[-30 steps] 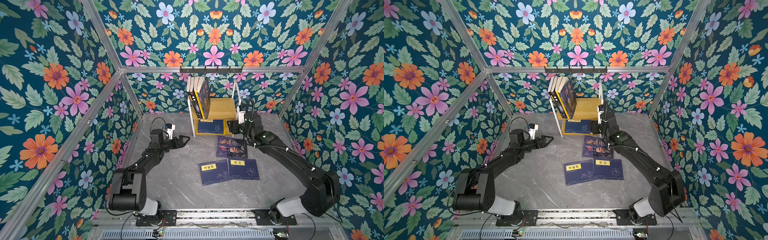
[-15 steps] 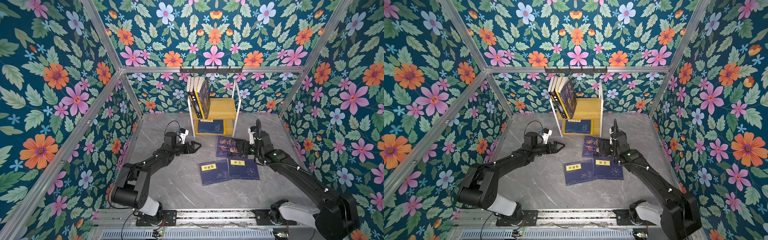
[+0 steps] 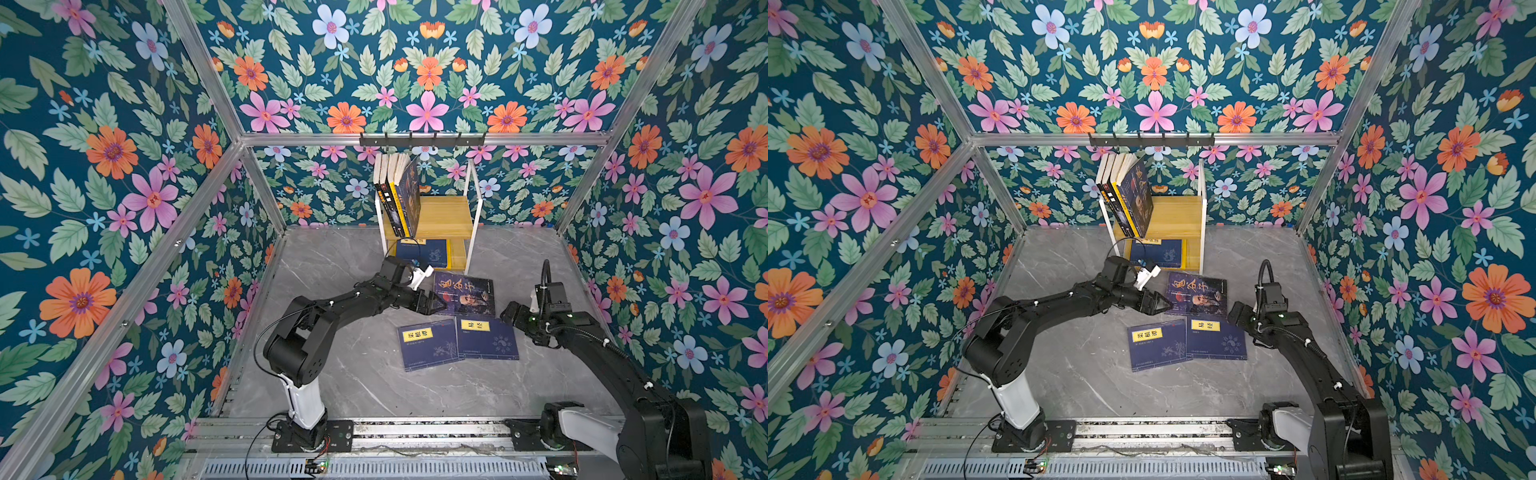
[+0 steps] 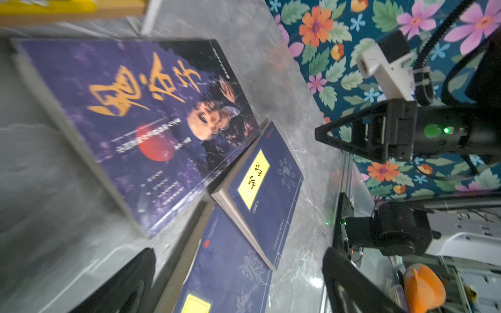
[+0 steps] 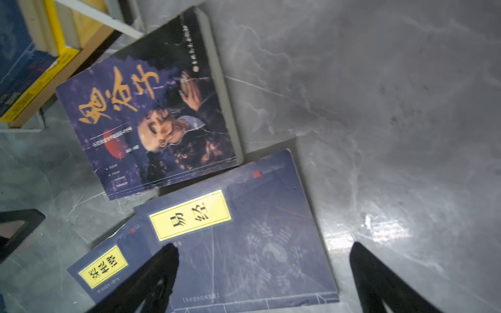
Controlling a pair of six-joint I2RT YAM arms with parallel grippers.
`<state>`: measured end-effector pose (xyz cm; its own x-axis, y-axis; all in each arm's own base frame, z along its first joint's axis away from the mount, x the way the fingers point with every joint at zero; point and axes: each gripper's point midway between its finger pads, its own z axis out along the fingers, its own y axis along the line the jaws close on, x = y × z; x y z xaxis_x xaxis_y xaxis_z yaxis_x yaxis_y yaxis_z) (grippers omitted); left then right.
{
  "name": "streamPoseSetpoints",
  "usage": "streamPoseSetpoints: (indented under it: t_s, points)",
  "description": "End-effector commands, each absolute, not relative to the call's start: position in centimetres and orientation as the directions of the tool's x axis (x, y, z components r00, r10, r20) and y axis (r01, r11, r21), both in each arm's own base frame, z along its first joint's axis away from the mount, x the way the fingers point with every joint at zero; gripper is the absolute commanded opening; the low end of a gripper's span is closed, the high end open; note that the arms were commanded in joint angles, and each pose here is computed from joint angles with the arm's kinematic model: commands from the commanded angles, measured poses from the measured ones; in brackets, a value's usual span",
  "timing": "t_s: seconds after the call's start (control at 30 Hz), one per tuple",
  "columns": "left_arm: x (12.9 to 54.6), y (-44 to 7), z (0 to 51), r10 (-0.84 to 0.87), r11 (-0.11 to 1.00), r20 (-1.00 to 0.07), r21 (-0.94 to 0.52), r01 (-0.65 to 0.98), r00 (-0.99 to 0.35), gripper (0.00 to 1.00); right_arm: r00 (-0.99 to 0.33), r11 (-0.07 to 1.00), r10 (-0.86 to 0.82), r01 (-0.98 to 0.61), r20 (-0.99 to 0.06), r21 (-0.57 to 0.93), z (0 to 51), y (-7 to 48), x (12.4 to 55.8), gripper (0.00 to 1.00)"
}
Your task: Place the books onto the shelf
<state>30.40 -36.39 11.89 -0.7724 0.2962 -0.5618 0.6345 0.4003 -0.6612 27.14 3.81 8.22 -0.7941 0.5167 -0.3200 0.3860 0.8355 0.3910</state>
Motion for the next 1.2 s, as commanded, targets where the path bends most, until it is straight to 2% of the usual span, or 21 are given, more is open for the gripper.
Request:
streamPoseSetpoints:
  t_s: [0.0, 0.17, 0.3, 0.6, 0.73, 0.87, 1.03, 1.17]
  points:
    - [28.0, -37.9, 10.9, 0.396, 0.343, -0.506, -0.693, 0.634, -0.766, 0.95, -0.776, 0.774, 0.591, 0.468, -0.221, 0.426, 6.8, 3.4, 25.7, 0.96]
    - [26.2, -40.1, 8.6, 0.492, 0.359, -0.437, -0.686, 0.633, -0.753, 0.94, -0.778, 0.763, 0.601, 0.492, -0.181, 0.420, 5.4, 3.2, 24.8, 0.96]
    - [26.0, -40.2, 6.9, 0.483, 0.401, -0.365, -0.716, 0.571, -0.796, 0.92, -0.784, 0.746, 0.604, 0.491, -0.144, 0.450, 4.5, 3.9, 24.5, 0.92]
    - [25.3, -40.5, 5.5, 0.484, 0.391, -0.296, -0.768, 0.506, -0.823, 0.90, -0.788, 0.713, 0.613, 0.515, -0.066, 0.476, 2.9, 5.1, 23.6, 0.89]
    - [25.9, -39.8, 4.2, 0.459, 0.470, -0.266, -0.737, 0.486, -0.848, 0.88, -0.810, 0.725, 0.585, 0.502, -0.035, 0.472, 1.9, 6.5, 23.1, 0.88]
    - [26.0, -39.7, 4.0, 0.462, 0.472, -0.260, -0.738, 0.483, -0.848, 0.85, -0.849, 0.755, 0.528, 0.465, -0.007, 0.462, 1.4, 8.2, 23.0, 0.89]
    - [26.0, -39.7, 3.9, 0.456, 0.473, -0.255, -0.742, 0.475, -0.853, 0.81, -0.846, 0.742, 0.533, 0.473, 0.011, 0.474, 0.8, 8.9, 23.0, 0.87]
    - [26.4, -39.7, 4.7, 0.462, 0.469, -0.290, -0.722, 0.508, -0.838, 0.73, -0.851, 0.753, 0.525, 0.471, 0.013, 0.459, 1.1, 8.9, 23.0, 0.87]
